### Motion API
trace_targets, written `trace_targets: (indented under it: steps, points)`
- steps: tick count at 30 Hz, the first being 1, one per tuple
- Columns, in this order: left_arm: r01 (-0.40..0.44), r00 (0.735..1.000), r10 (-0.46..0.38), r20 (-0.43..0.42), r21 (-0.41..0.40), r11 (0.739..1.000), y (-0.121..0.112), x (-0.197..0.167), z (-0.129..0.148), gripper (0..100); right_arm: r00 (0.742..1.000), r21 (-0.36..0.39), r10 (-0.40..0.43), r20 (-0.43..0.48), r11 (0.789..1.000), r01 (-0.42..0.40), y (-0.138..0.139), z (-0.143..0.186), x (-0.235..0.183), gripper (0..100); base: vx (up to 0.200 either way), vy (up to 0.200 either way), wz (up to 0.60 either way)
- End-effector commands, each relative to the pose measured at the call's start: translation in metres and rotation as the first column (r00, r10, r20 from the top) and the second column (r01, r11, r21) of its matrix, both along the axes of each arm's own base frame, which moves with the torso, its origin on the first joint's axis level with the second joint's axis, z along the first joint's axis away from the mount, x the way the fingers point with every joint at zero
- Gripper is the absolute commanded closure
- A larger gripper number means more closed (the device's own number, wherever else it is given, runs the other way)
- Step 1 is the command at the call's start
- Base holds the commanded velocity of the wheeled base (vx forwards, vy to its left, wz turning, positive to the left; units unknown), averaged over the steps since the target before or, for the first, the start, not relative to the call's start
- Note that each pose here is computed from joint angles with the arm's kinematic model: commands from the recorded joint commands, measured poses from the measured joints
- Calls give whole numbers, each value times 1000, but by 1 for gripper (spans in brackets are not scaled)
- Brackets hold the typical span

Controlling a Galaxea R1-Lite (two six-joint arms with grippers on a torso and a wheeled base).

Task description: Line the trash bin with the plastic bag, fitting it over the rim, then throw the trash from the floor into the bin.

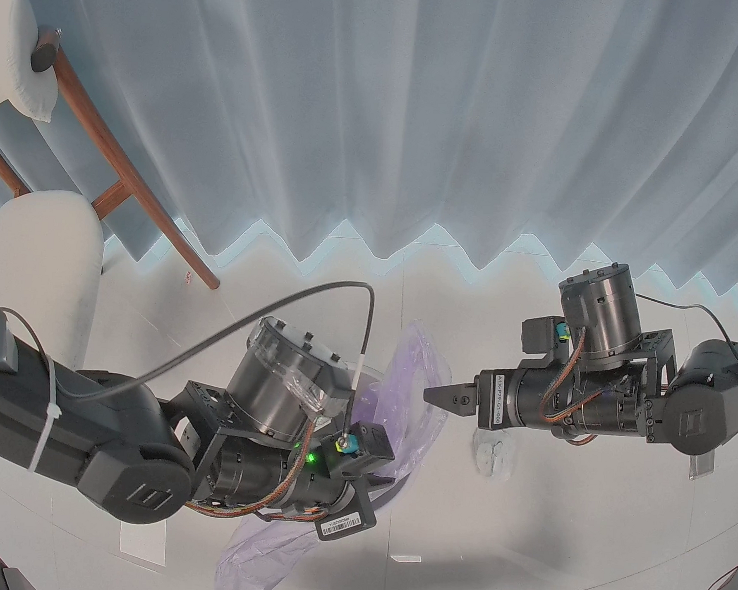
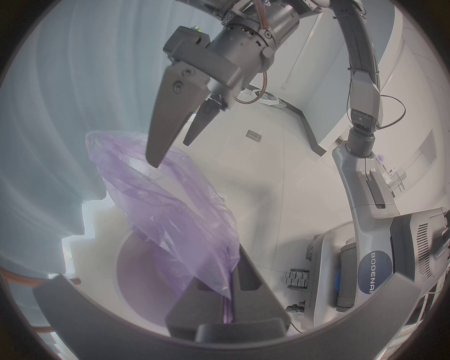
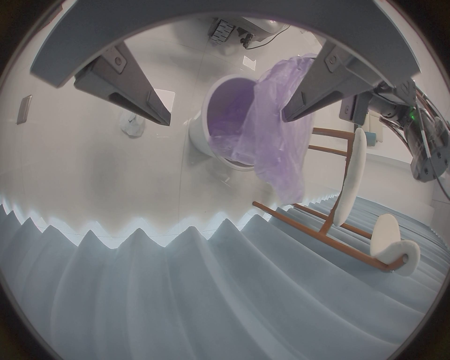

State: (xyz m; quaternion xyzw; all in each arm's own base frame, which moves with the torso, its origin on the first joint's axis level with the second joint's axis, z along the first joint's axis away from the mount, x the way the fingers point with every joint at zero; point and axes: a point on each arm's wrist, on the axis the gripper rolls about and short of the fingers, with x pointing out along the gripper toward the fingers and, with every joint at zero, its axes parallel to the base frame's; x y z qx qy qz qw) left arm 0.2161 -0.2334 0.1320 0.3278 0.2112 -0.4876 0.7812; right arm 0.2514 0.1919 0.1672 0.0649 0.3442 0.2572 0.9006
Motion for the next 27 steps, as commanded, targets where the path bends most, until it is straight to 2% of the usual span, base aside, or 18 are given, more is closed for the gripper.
trace_targets:
  steps: [1, 17, 27]
  points:
    - [0, 1000, 0, 4, -4, 1000, 0, 0, 1, 100, 1000, -9, -18, -5, 1000, 18, -6, -3, 3, 0, 0, 0, 0]
    - [-3, 1000, 4, 19, -21, 1000, -1, 1, 4, 100, 1000, -24, -17, -7, 1000, 16, 12, -13, 21, 0, 0, 0, 0]
    - [2, 1000, -1, 27, -27, 1000, 0, 0, 7, 100, 1000, 5, -15, 7, 1000, 15, 18, -6, 26, 0, 0, 0, 0]
